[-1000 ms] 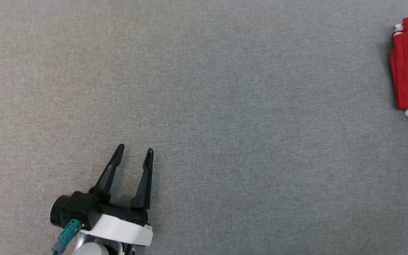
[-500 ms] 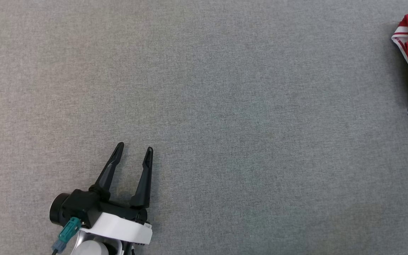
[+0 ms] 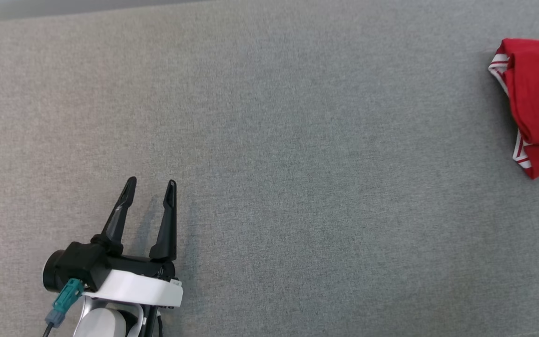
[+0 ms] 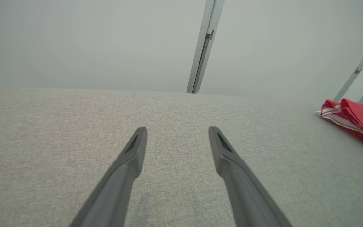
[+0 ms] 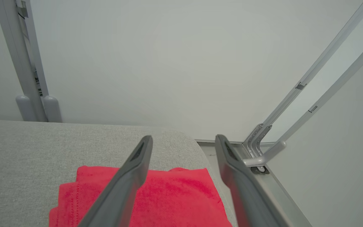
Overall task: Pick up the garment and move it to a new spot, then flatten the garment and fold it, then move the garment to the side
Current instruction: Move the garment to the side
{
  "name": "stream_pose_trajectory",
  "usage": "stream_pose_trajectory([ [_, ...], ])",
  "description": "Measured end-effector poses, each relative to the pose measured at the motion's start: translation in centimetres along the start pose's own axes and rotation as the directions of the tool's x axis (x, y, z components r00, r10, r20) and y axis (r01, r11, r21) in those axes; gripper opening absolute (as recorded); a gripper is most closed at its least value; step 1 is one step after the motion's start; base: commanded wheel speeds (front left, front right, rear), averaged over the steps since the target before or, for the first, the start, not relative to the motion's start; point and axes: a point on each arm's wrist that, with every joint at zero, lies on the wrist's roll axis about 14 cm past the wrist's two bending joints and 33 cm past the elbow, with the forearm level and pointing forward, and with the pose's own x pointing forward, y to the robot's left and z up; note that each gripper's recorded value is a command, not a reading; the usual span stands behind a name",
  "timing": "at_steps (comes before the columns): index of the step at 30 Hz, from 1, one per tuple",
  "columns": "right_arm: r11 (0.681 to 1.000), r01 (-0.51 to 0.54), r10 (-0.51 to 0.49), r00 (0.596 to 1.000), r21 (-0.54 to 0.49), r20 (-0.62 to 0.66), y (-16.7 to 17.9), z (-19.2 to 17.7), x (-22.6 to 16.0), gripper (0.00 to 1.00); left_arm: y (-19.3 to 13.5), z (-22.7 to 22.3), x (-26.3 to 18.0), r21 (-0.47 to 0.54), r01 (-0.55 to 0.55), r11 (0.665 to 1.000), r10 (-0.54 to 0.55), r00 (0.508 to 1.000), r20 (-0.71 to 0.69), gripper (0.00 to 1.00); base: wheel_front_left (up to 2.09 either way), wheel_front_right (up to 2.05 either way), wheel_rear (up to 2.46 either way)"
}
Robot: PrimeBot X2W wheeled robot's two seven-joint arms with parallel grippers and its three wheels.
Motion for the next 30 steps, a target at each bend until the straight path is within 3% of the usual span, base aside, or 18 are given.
stream_pose_trajectory([
  [9,0.986,-0.119,0.09,0.97,0.117,0.224,5.1,4.7,-3.6,1.0,1.2,4.3,-1.2,0.044,-0.069,0.997,0.064,0.992,0.109,1.0,0.0,0.0,0.0],
  [15,0.961,-0.22,0.159,0.936,0.17,0.315,9.5,5.7,-7.2,1.0,2.5,5.3,-3.4,0.004,-0.138,0.99,0.137,0.982,0.129,1.0,0.0,0.0,0.0],
  [21,0.919,-0.321,0.219,0.899,0.23,0.38,14.3,5.7,-11.5,1.0,3.4,6.1,-5.2,0.031,-0.19,0.981,0.183,0.971,0.151,1.0,0.0,0.0,0.0],
  [30,0.875,-0.401,0.275,0.874,0.272,0.402,17.2,3.8,-16.3,1.0,3.8,5.5,-6.7,0.048,-0.218,0.975,0.21,0.968,0.135,1.0,0.0,0.0,0.0],
])
